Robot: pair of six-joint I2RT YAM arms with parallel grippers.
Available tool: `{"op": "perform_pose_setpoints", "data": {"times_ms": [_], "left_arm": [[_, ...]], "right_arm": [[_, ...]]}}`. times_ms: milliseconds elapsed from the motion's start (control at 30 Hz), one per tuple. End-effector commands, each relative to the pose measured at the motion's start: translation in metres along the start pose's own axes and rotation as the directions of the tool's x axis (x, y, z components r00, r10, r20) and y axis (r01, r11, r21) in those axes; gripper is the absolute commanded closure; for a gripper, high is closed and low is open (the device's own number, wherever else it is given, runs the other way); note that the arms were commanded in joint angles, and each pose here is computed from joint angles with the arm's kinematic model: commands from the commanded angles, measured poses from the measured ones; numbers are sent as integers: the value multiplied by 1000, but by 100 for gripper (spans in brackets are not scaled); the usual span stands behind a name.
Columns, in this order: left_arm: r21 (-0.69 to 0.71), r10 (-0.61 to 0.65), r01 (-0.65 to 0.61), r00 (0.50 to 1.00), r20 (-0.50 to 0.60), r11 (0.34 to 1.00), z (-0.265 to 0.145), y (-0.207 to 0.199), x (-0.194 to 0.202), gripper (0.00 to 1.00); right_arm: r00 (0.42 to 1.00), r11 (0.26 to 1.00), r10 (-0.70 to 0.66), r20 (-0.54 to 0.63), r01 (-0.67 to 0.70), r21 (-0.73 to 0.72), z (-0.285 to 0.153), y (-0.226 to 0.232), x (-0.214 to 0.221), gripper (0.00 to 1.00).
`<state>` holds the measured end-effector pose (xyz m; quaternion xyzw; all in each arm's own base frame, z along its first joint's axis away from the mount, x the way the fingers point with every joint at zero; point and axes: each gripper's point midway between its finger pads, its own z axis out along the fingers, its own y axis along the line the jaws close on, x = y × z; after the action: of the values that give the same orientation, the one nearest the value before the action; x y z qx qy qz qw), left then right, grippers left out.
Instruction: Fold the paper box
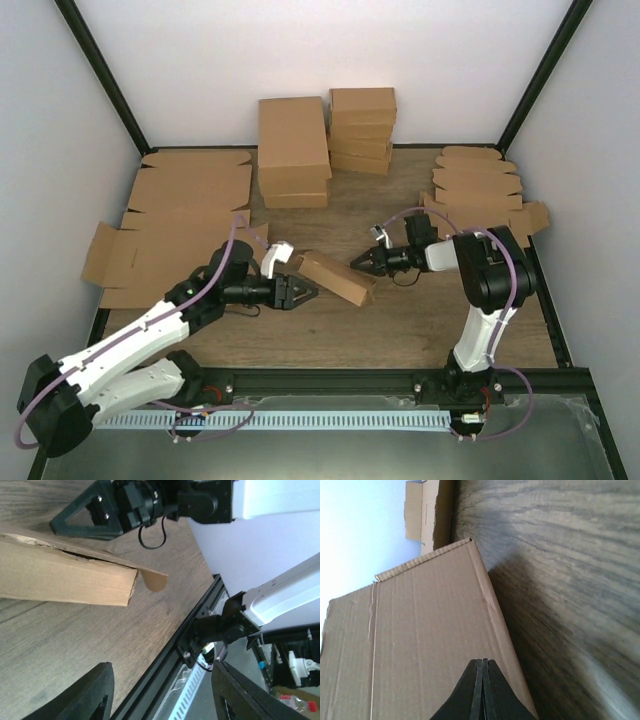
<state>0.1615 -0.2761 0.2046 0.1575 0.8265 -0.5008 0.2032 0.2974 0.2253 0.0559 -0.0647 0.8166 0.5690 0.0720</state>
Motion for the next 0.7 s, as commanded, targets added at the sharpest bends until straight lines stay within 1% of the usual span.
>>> {"op": "perform_pose_setpoints", "data": {"times_ms": [0, 33, 67, 167, 200, 233, 300, 367, 533, 667], "left_arm": [[28, 16, -15, 1000, -25, 999, 16, 8, 9, 51], [36, 19, -18, 999, -28, 999, 21, 11, 11, 57], [37, 17, -16, 999, -38, 999, 27, 15, 16, 66], [34, 28, -26, 997, -70, 999, 46, 31, 29, 85], [35, 42, -39, 995, -89, 999, 53, 34, 34, 91], [27, 58, -55, 993, -105, 998, 59, 38, 39, 93], [0, 86, -86, 987, -137, 996, 71, 44, 46, 96], [-22, 95, -99, 984, -149, 995, 77, 45, 45, 96], [-54, 126, -130, 990, -70, 990, 63, 32, 24, 96], [-76, 130, -133, 990, -47, 988, 51, 26, 18, 96]], "right_arm": [[998, 998, -55, 11, 56, -19, -1, 6, -17, 99], [998, 998, -58, 10, 59, -20, 0, 6, -18, 99], [998, 998, -60, 10, 60, -19, 0, 5, -19, 99], [998, 998, -58, 9, 58, -19, 2, 2, -21, 99], [998, 998, -57, 8, 58, -21, 2, 2, -21, 99], [998, 998, -57, 6, 57, -22, 3, 1, -21, 99], [998, 998, -58, 4, 59, -26, 3, 1, -20, 99], [998, 998, -61, 1, 61, -23, 2, 1, -19, 99], [994, 994, -109, 12, 109, -33, -4, 19, -20, 99], [987, 983, -153, -40, 149, -103, 1, 42, -4, 98]]}}
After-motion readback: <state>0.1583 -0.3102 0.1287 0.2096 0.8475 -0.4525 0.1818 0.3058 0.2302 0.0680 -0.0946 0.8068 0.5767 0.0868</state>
